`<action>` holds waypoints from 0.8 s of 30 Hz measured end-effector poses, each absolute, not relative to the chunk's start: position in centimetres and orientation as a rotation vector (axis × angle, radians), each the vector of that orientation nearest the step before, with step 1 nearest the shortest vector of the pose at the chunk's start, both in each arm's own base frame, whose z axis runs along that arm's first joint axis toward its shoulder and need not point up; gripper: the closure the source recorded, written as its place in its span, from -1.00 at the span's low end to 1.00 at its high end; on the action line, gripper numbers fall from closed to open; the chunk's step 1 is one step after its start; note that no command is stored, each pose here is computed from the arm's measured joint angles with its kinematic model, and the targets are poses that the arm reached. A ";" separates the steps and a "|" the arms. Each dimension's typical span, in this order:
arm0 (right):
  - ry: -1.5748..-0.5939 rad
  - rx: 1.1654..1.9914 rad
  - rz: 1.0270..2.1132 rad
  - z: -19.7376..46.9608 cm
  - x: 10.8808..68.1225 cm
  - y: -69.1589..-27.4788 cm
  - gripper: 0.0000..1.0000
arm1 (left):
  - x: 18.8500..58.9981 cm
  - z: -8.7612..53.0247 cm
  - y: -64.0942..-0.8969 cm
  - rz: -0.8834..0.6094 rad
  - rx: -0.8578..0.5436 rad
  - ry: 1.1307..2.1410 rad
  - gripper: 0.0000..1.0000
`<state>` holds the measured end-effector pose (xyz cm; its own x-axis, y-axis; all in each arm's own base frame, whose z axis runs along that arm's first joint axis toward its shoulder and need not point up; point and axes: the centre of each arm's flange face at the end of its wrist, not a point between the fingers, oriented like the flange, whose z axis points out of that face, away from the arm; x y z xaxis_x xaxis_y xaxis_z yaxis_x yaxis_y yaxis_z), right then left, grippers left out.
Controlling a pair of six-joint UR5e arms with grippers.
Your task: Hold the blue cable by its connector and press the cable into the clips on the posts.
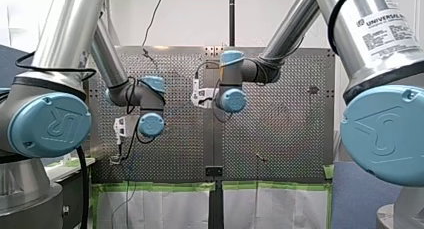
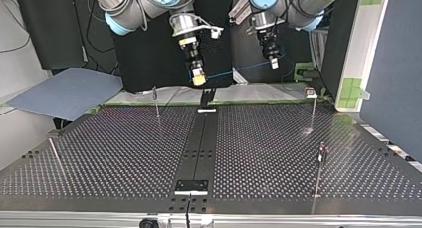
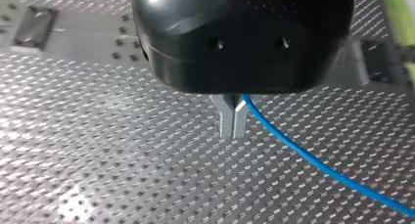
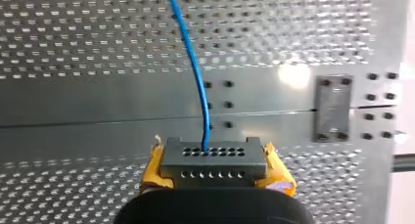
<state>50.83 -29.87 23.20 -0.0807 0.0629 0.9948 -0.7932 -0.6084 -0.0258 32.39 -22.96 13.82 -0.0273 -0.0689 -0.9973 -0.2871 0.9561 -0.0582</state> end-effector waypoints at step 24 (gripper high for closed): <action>-0.740 1.614 1.821 26.7 52.3 -31.5 1.00 | 34.1 25.2 -20.4 0.268 -0.429 1.485 1.00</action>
<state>52.31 -31.45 26.66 -0.0909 0.0660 0.9937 -0.7407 -0.6714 -0.0232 34.11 -20.41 25.25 0.0770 -0.0872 -0.9932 -0.4293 0.8962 -0.1120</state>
